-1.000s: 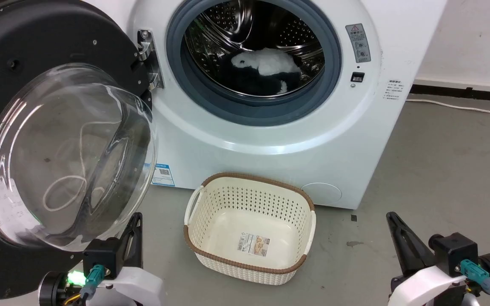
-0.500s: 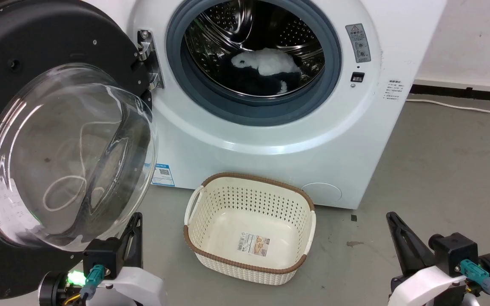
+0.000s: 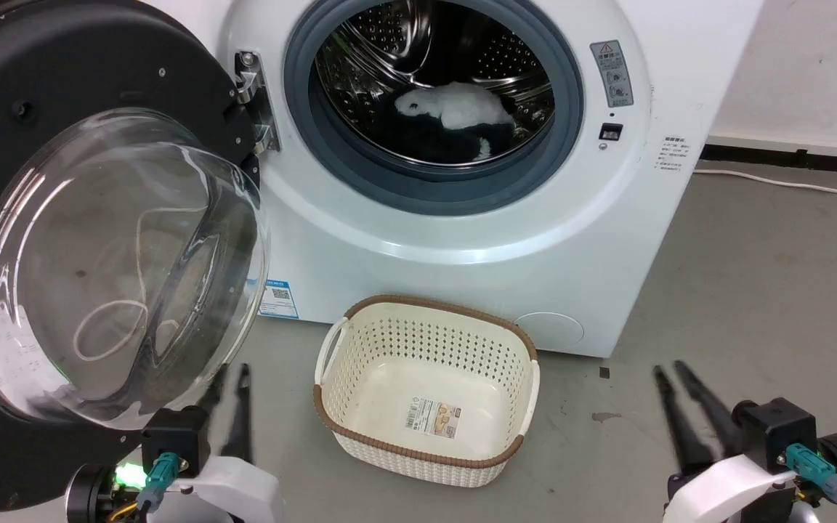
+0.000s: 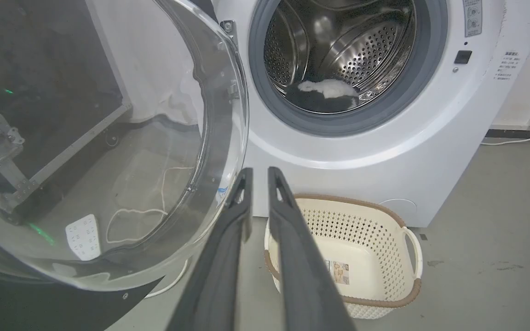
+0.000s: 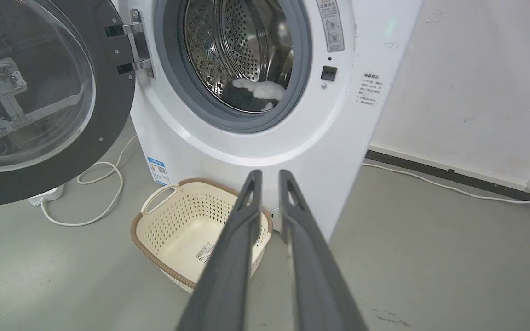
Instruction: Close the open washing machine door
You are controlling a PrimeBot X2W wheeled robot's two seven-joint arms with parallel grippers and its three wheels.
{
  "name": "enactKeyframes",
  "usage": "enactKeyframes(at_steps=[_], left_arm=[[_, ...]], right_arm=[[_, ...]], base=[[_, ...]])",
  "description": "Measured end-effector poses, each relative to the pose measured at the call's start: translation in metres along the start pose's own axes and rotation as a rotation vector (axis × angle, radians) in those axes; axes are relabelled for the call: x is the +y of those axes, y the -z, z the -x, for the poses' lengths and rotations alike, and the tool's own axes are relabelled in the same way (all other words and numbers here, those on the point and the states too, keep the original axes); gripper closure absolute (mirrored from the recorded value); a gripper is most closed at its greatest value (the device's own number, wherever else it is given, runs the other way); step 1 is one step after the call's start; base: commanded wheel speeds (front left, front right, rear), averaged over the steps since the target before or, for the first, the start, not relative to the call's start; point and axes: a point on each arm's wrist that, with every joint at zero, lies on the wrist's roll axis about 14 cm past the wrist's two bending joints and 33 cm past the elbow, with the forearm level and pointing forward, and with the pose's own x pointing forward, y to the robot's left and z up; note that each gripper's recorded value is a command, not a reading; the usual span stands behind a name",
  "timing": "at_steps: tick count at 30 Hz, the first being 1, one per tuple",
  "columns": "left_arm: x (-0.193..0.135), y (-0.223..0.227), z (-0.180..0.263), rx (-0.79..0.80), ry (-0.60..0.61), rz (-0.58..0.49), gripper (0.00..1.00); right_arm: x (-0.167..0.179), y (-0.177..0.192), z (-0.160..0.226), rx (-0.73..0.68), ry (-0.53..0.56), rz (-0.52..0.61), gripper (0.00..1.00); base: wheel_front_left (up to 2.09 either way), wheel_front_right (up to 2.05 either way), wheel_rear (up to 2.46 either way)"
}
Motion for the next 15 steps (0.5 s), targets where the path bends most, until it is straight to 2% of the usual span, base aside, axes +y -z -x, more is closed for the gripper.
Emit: enactKeyframes(at_steps=[15], left_arm=[[-0.0042, -0.0012, 0.0002, -0.010, 0.012, 0.031, 0.00]], right_arm=[[0.0019, 0.0006, 0.0006, -0.009, -0.005, -0.029, 0.00]], base=[[0.00, 0.00, 0.00]])
